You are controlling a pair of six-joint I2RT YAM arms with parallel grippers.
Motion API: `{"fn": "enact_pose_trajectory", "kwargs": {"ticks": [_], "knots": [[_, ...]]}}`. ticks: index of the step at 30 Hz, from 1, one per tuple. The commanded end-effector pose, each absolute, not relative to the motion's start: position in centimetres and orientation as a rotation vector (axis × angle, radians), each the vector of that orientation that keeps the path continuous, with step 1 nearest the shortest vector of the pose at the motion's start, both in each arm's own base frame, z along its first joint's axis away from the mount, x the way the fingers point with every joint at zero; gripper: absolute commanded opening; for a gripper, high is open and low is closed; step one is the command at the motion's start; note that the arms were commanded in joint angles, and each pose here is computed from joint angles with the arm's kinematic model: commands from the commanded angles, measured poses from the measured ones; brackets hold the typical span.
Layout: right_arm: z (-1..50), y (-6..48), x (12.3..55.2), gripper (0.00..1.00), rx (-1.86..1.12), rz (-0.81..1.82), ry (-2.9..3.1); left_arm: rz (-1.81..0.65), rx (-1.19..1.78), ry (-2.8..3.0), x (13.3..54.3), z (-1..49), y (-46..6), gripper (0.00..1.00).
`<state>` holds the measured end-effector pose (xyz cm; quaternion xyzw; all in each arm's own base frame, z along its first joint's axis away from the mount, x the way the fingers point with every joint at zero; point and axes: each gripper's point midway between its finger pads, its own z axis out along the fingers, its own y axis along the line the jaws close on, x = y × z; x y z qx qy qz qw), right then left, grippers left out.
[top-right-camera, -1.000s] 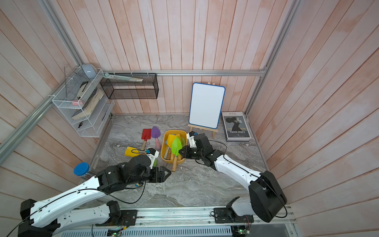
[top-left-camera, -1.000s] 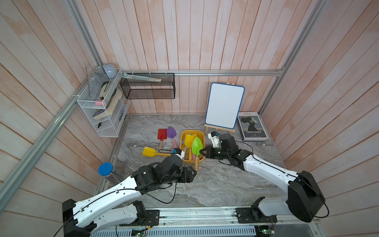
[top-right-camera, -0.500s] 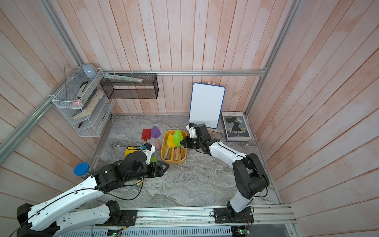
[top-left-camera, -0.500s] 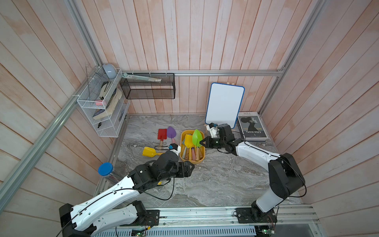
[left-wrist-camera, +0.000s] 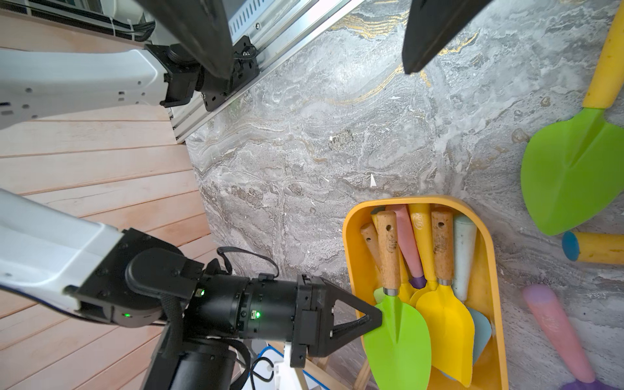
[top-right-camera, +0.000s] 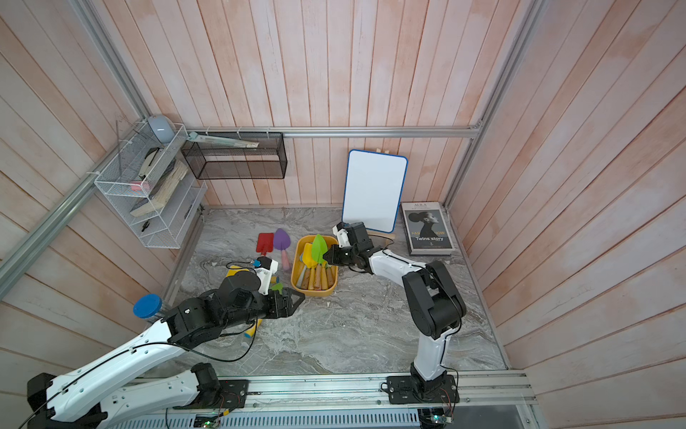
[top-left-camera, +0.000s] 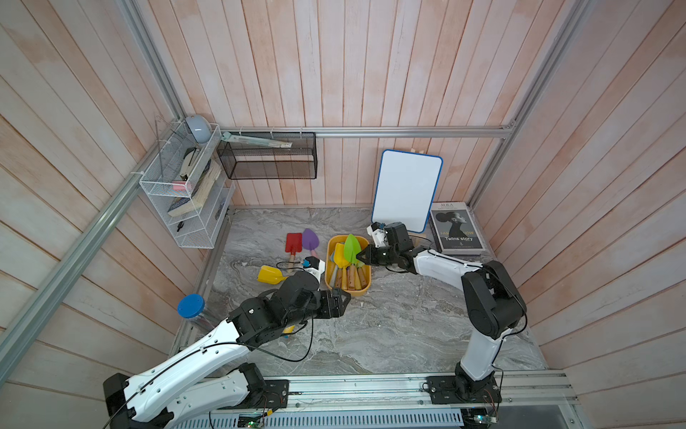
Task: Put the shovel into the storage box
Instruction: Place the shovel in the storage box.
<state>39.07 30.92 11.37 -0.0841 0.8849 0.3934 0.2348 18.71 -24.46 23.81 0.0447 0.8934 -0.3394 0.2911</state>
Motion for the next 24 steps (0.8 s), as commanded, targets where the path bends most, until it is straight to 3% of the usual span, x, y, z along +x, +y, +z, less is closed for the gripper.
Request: {"fn": "enact_pose_trajectory", "kwargs": {"ticks": [1, 24], "knots": [[12.0, 31.3, 40.7, 0.00, -0.252, 1.070, 2.376, -0.915, 0.138, 2.358, 18.8, 24.1, -24.4, 0.84], [7.0, 31.7, 41.0, 0.00, -0.235, 1.060, 2.481, -0.896, 0.148, 2.385, 18.7, 23.1, -24.4, 0.84]]}}
